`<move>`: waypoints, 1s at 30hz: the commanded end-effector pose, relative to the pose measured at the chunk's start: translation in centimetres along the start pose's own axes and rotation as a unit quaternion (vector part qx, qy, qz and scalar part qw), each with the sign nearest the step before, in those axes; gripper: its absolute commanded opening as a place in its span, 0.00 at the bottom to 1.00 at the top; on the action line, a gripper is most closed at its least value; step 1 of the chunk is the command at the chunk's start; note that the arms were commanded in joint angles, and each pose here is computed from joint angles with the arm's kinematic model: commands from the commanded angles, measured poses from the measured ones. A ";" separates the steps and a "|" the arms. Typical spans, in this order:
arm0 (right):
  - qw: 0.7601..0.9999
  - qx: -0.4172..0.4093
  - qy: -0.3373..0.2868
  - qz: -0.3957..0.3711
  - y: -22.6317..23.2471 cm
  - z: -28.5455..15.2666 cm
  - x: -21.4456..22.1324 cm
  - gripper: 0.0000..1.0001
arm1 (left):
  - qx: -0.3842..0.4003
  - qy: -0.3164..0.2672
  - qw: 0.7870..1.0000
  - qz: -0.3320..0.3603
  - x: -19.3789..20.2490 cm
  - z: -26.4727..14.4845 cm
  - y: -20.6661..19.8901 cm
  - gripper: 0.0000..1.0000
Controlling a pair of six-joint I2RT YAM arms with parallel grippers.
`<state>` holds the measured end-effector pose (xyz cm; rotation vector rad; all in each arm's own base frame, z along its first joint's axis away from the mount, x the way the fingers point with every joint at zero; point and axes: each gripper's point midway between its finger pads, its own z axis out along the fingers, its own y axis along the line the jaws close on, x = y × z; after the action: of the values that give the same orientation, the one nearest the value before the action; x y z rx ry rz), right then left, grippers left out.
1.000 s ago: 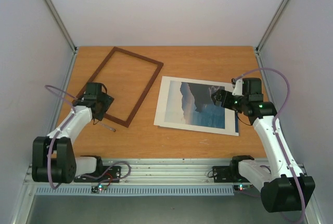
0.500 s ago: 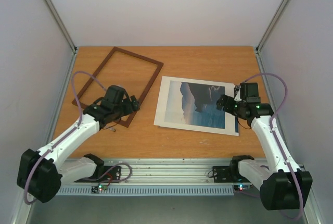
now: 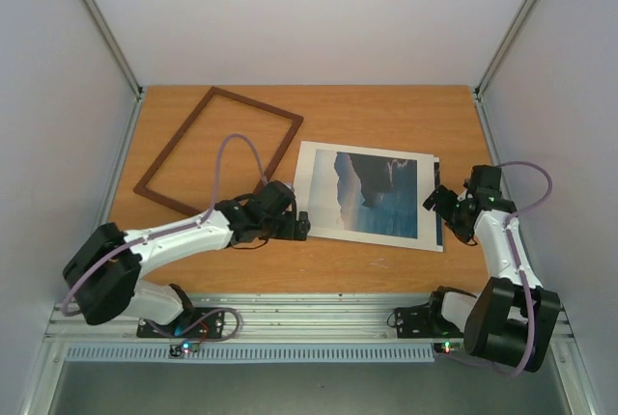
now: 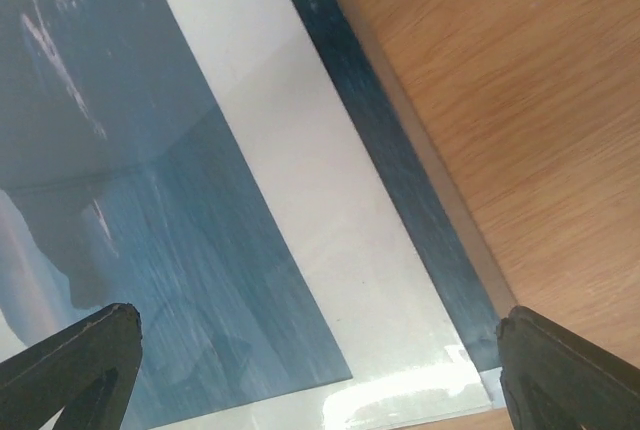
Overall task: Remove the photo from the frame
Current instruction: Remove the photo frame item from the photo frame.
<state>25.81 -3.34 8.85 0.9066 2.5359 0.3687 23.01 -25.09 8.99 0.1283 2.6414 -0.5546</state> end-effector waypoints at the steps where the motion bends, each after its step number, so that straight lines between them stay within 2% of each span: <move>1: 0.999 -0.035 0.000 -0.001 1.0 0.4 -0.1 0.97 | 0.040 -0.018 0.999 -0.003 -1.2 1.3 -2.5 0.98; 12: 0.999 -0.008 0.033 0.003 -0.5 2.8 1.3 0.96 | 0.034 -0.009 0.998 -0.048 -1.5 2.9 -1.2 0.98; 23: 0.996 0.002 0.090 0.002 -0.6 4.1 3.3 0.96 | 0.022 0.002 0.999 -0.033 -1.6 3.7 -1.0 0.98; 30: 0.993 -0.023 0.118 -0.012 1.3 3.7 4.9 0.97 | 0.006 0.002 1.000 -0.017 -1.8 4.0 -0.8 0.98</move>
<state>24.82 -0.27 3.69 0.9022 2.7243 0.4910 25.02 -26.83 5.90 0.0538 2.6909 -0.5859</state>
